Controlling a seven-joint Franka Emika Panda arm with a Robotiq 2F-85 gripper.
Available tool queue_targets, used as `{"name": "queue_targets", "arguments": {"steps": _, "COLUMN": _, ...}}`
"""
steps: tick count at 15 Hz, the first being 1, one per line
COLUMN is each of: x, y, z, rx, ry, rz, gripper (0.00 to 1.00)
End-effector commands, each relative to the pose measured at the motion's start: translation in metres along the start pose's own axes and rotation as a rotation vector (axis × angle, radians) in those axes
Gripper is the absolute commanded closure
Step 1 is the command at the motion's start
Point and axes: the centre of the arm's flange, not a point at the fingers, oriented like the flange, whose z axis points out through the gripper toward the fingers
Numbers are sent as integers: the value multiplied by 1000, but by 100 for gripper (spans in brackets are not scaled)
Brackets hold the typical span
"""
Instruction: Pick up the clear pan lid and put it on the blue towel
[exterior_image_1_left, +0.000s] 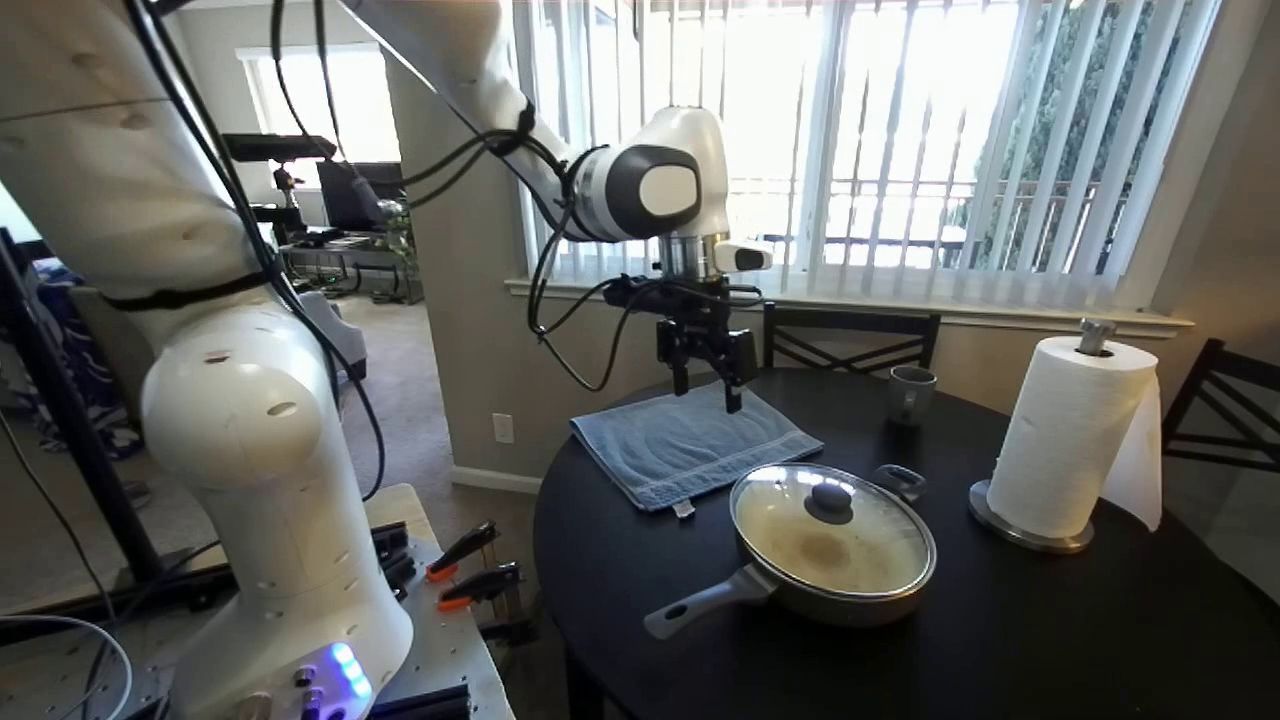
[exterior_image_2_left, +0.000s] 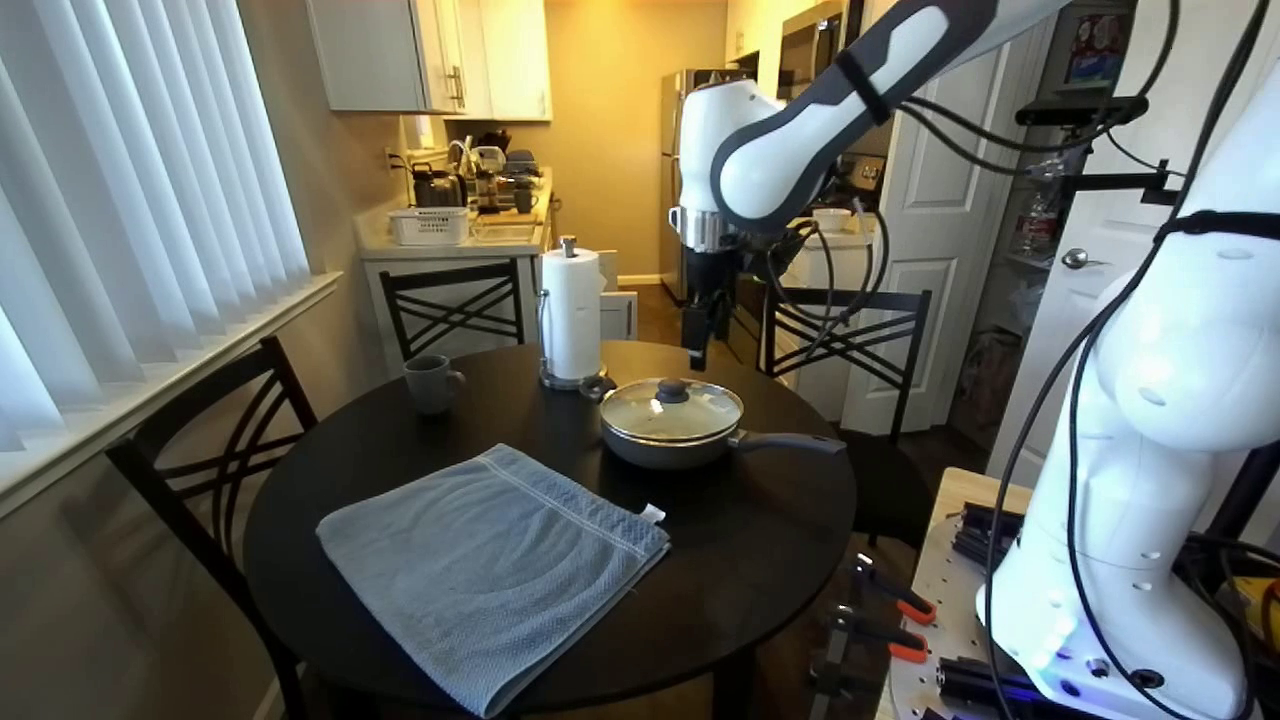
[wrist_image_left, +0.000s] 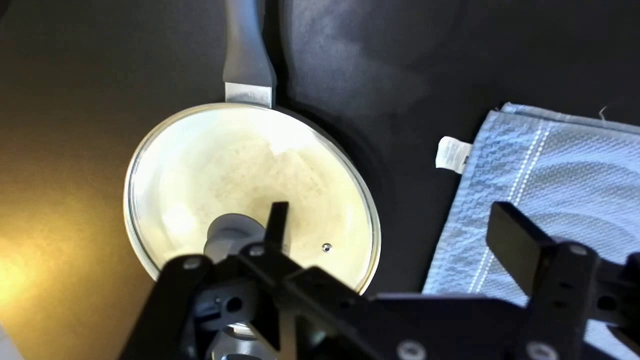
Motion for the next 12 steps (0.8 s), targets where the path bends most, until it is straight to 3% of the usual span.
{"name": "queue_targets", "arguments": {"steps": 1, "x": 48, "y": 13, "z": 40, "rx": 9, "ry": -28, "rz": 117, "gripper": 0}}
{"name": "queue_targets", "arguments": {"steps": 6, "x": 62, "y": 54, "z": 77, "rx": 47, "ry": -94, "rz": 298, "gripper": 0}}
{"name": "queue_targets", "arguments": {"steps": 12, "x": 70, "y": 100, "z": 102, "rx": 155, "ry": -133, "rz": 491, "gripper": 0}}
